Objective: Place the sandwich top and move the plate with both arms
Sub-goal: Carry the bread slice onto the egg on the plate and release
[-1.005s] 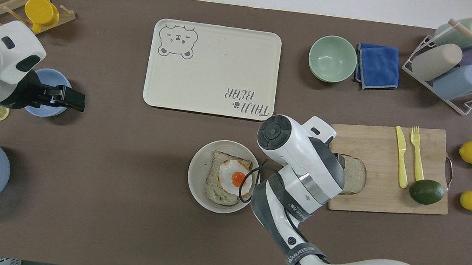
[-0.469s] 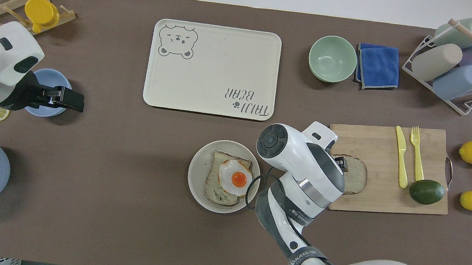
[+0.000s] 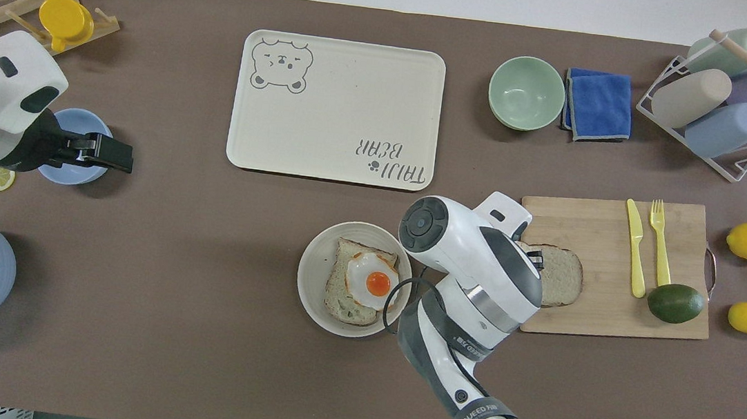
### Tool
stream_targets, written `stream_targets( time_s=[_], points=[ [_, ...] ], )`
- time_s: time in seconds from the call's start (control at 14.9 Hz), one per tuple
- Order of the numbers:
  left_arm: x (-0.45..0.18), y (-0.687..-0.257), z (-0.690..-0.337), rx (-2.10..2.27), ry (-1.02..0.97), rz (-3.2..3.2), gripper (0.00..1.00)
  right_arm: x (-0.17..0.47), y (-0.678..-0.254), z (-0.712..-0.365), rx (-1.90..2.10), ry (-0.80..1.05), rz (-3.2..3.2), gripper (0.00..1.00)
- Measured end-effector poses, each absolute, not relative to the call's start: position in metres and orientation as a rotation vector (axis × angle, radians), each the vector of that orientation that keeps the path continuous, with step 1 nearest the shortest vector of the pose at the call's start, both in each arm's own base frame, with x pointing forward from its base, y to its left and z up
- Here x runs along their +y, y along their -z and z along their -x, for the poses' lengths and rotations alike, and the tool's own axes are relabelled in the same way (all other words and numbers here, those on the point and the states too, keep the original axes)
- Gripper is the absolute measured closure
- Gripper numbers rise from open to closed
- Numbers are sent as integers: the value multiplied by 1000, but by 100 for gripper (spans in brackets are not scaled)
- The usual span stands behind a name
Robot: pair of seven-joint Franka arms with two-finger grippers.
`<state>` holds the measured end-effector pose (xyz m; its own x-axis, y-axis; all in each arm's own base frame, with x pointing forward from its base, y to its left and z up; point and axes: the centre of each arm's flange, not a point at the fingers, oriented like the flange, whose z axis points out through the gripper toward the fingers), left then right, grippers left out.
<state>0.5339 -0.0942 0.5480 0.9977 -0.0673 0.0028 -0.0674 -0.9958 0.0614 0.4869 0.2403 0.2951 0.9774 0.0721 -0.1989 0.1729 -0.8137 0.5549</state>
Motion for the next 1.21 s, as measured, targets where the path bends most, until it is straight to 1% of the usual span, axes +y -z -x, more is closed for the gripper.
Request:
stream_targets(
  time_s=[0.13,0.27,0.34,0.4,0.47,0.6,0.74,0.87,1.07,1.21],
  points=[
    [-94,-548,-534,-99,-3,-3077,0,263,-321,-490,187,205,-2514,86],
    [-92,-548,-535,-93,-6,-3076,0,310,-355,-489,250,124,-2544,86],
    [-91,-548,-535,-89,-9,-3076,0,338,-370,-485,286,85,-2571,87],
    [-90,-549,-535,-86,-12,-3075,0,364,-381,-479,315,65,-2608,89],
    [-89,-549,-536,-83,-13,-3075,0,386,-387,-472,330,54,-2648,89],
    [-89,-549,-536,-81,-15,-3075,0,418,-382,-461,289,40,-2748,89],
    [-89,-549,-536,-80,-17,-3075,0,433,-367,-455,231,53,-2804,89],
    [-88,-549,-536,-78,-19,-3074,0,446,-361,-452,173,56,-2875,89],
    [-89,-550,-537,-79,-28,-3073,0,463,-367,-443,155,22,-2923,89],
    [-90,-550,-537,-83,-35,-3072,0,470,-375,-444,152,-10,-2947,89]
  ],
)
